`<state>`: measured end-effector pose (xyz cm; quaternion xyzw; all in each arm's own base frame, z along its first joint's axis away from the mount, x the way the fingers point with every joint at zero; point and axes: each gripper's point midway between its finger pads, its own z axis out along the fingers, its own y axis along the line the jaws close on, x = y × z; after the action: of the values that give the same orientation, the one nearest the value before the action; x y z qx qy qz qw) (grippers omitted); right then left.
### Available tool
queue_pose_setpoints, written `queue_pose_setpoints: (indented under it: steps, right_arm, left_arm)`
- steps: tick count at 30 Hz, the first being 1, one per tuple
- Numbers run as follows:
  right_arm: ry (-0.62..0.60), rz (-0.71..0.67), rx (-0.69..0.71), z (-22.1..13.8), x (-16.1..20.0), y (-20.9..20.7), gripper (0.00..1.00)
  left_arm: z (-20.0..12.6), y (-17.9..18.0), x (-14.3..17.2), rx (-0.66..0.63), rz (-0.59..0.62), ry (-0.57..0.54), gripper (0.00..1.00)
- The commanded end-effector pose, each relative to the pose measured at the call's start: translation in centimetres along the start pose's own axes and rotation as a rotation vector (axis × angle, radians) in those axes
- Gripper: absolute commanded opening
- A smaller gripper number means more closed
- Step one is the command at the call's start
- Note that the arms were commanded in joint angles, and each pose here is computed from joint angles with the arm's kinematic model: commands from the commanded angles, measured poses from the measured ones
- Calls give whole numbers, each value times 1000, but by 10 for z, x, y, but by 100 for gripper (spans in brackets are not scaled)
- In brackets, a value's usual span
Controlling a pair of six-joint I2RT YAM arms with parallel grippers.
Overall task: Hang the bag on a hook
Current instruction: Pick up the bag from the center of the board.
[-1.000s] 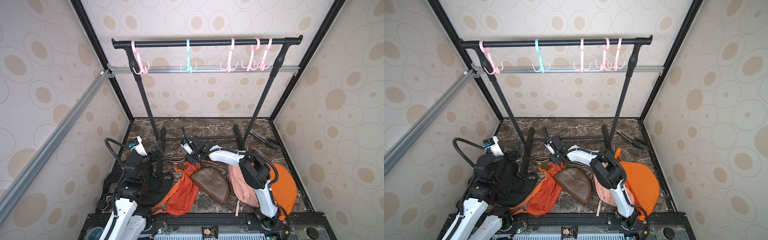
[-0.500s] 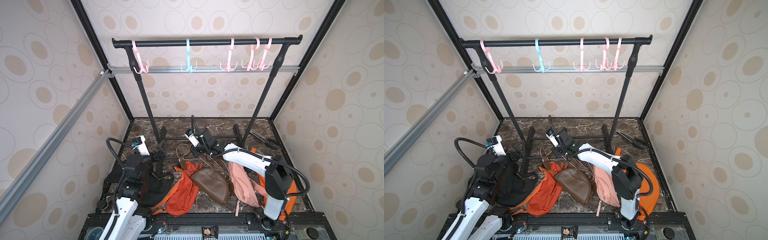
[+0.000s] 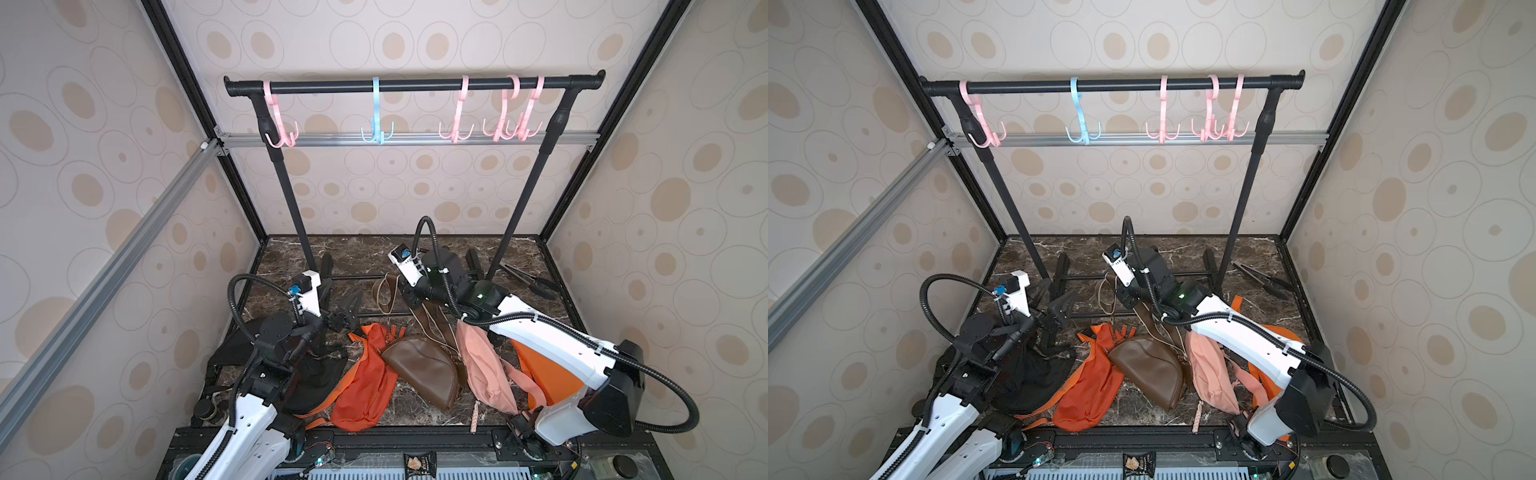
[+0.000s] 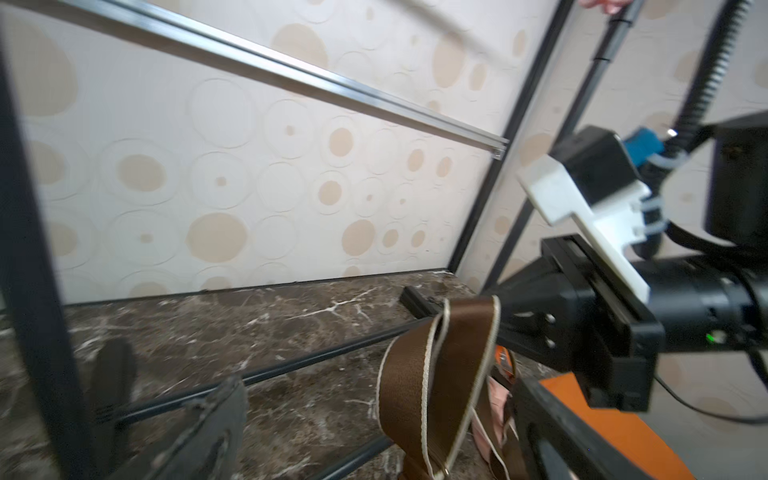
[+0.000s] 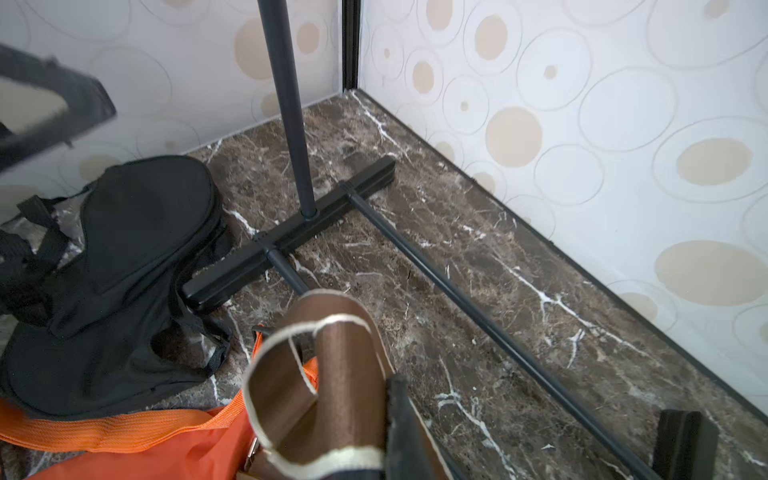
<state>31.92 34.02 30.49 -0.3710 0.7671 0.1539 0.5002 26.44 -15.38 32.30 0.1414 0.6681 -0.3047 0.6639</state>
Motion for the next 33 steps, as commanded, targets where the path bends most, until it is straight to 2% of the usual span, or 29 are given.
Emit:
queue_pose_setpoints:
  steps: [1, 6, 16, 25, 29, 33]
  right_arm:
    - [-84, -35, 13, -28, -33, -2, 0]
    - [-130, -77, 9, -50, -50, 5, 0]
    - [-204, -117, -12, -87, -72, 17, 0]
    - [-244, -141, -99, -107, -78, 39, 0]
    - [-248, -152, -114, -111, -77, 45, 0]
    - [-245, -152, -69, -112, -74, 38, 0]
  left_arm:
    - [5, -41, -27, 159, 172, -62, 100]
    - [25, -56, -7, 171, 266, 35, 100]
    - [53, -67, 2, 89, 405, 105, 100]
    - [70, -65, 4, 27, 408, 133, 100]
    - [78, -66, -1, 14, 421, 141, 86]
    - [74, -63, -16, -19, 423, 109, 69]
